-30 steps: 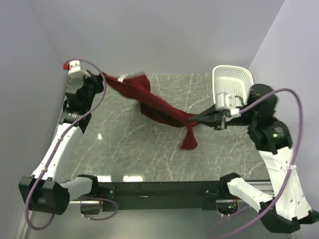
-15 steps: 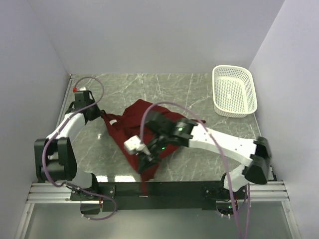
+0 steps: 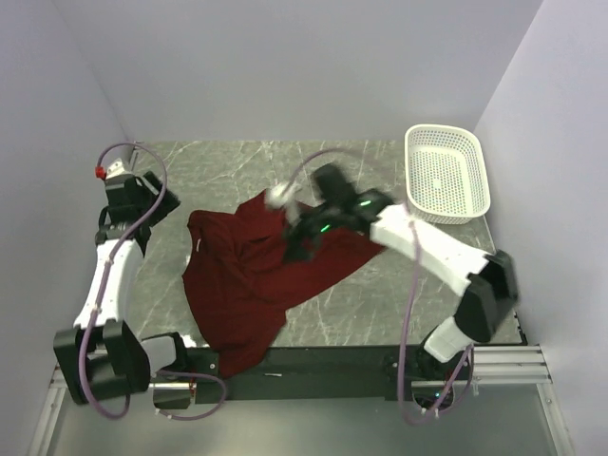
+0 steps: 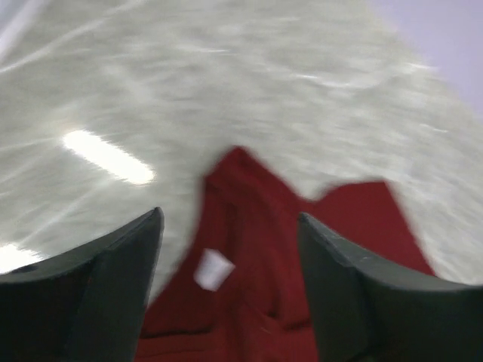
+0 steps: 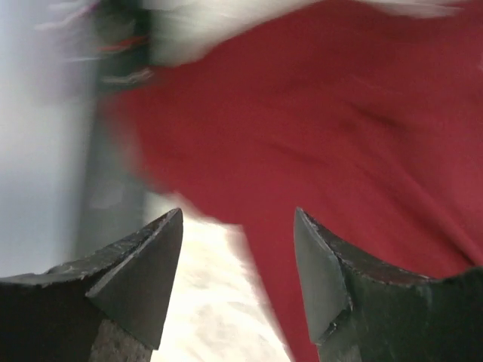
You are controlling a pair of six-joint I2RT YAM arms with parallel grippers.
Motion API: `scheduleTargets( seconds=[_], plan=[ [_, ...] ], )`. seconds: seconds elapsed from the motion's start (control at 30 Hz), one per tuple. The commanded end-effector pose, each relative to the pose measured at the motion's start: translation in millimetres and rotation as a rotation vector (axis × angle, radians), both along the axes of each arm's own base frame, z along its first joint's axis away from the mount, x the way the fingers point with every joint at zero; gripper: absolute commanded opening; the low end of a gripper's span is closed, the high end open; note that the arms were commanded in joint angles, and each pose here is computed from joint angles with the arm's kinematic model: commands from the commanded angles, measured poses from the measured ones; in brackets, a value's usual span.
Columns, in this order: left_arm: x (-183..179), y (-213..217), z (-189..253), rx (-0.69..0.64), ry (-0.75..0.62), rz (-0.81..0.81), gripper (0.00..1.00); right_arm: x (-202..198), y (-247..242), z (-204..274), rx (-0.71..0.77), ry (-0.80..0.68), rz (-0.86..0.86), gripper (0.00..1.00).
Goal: Fold and stack the t-shirts
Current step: Flatten the tshirt out
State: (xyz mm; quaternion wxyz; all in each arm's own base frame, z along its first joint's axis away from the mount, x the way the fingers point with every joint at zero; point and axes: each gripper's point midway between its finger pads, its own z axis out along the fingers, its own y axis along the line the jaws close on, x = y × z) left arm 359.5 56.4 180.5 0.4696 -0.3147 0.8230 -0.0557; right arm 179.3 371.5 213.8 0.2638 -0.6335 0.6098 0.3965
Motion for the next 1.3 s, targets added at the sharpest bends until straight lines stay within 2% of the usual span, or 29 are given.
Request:
scheduleTargets(
  seconds=[0.0,0.07,0.1,0.17,0.2,0.33,0.47,0.6,0.8,0.87,1.0,1.1,1.2,1.23,1.27],
  plan=[
    [10,-63,46,-0.127,-0.236,-0.32,0.83,118,-81,15,0.026,-0.123,-0.583,0.68],
    [17,-101,39,-0.21,-0.224,-0.473,0.82,138,-116,-20,-0.047,-0.083,-0.738,0.67],
    [21,-120,44,-0.232,-0.22,-0.555,0.78,158,-146,-31,-0.097,-0.097,-0.866,0.65],
    [24,-157,24,-0.248,-0.144,-0.659,0.76,161,-174,-69,-0.201,-0.06,-0.923,0.64],
    [21,-186,25,-0.246,-0.133,-0.735,0.76,163,-194,-82,-0.242,-0.029,-0.968,0.6],
    [16,-220,5,-0.24,-0.057,-0.813,0.73,157,-236,-129,-0.374,0.025,-1.021,0.54],
    [1,-222,-2,-0.201,-0.031,-0.82,0.74,168,-253,-144,-0.424,0.011,-1.06,0.56],
    [-21,-201,-16,-0.107,0.013,-0.778,0.75,184,-261,-154,-0.469,0.003,-1.073,0.61],
    [-49,-175,-28,-0.002,0.015,-0.716,0.75,191,-260,-171,-0.503,0.07,-1.055,0.59],
    [-55,-171,-23,0.011,-0.006,-0.708,0.75,186,-261,-171,-0.508,0.081,-1.049,0.51],
    [-61,-170,-13,0.012,-0.046,-0.702,0.75,174,-269,-152,-0.48,0.058,-1.061,0.0],
    [-61,-172,-8,0.005,-0.065,-0.706,0.76,150,-275,-130,-0.456,0.027,-1.021,0.0],
    [-60,-174,-9,0.001,-0.064,-0.721,0.75,108,-279,-107,-0.445,0.019,-0.956,0.0],
    [-61,-177,-10,-0.01,-0.062,-0.734,0.76,92,-282,-107,-0.463,0.002,-0.893,0.0],
    [-62,-179,-10,-0.016,-0.063,-0.745,0.75,57,-282,-97,-0.461,0.033,-0.811,0.0]
  ],
)
